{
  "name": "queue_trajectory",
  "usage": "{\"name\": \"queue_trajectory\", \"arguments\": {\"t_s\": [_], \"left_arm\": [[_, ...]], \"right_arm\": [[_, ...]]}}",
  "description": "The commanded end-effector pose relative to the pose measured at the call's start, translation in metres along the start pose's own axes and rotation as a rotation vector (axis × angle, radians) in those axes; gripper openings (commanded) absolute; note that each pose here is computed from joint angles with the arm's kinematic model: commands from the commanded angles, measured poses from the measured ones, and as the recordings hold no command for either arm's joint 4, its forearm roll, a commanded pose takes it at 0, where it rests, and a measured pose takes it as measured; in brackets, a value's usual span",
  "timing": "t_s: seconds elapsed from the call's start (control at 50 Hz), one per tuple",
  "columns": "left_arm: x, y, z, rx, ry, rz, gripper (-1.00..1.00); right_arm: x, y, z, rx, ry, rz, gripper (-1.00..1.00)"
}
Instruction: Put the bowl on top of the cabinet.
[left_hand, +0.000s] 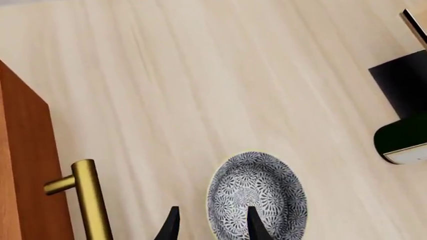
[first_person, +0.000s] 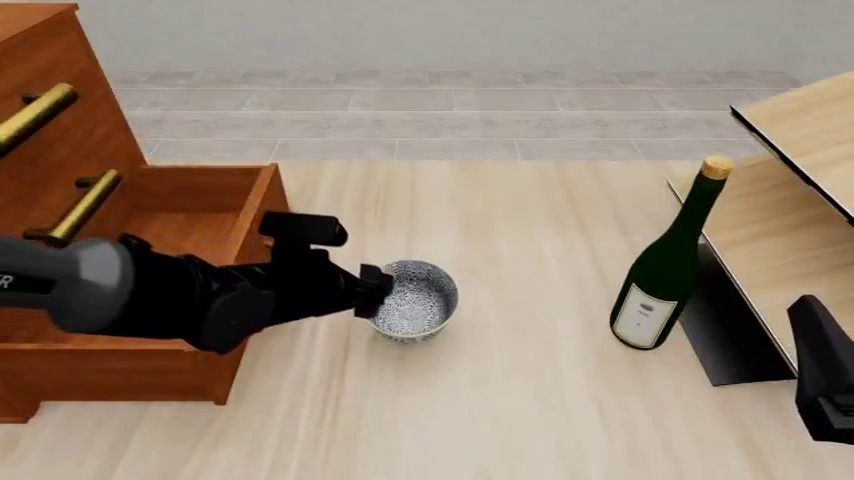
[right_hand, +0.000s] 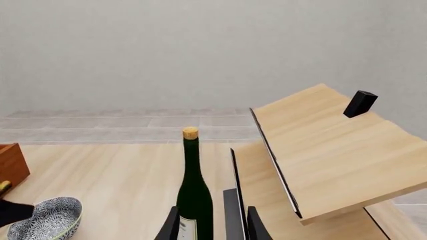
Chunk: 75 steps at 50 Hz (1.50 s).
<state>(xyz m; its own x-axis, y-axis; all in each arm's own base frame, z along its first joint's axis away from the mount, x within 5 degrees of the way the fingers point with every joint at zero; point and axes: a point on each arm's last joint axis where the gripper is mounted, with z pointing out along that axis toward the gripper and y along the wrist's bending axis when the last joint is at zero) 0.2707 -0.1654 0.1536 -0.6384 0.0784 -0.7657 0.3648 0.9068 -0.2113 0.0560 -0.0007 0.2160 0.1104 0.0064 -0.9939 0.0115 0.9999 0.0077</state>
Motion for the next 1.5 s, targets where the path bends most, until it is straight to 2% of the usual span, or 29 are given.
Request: {"name": "queue_trajectory", "arguments": {"t_s": [0.02,0.92,1.14,1.16,1.18,1.26,1.5], "left_arm": [[0.006,-0.002,0.007,0.005,0.014,-0.006,1.00],[0.028,-0.005,0.023,0.014,0.058,-0.036,1.00],[0.028,-0.003,0.020,0.014,0.041,-0.043,1.00],[0.027,-0.003,0.019,0.015,0.034,-0.043,-1.00],[0.023,0.006,0.020,-0.008,0.035,-0.042,-1.00],[0.019,0.006,0.016,-0.008,0.022,-0.043,-1.00],[0.009,-0.006,-0.001,0.026,-0.012,-0.063,-1.00]], "right_arm": [[0.000,0.000,0.000,0.001,-0.002,0.002,1.00],[-0.002,0.000,0.000,0.007,-0.008,0.008,1.00],[-0.001,0.000,0.000,0.008,-0.009,0.010,1.00],[-0.001,0.000,0.000,0.008,-0.009,0.010,1.00],[-0.001,0.000,0.000,0.008,-0.009,0.009,1.00],[-0.001,0.000,0.000,0.008,-0.010,0.010,1.00],[-0.001,0.000,0.000,0.008,-0.009,0.009,1.00]]}}
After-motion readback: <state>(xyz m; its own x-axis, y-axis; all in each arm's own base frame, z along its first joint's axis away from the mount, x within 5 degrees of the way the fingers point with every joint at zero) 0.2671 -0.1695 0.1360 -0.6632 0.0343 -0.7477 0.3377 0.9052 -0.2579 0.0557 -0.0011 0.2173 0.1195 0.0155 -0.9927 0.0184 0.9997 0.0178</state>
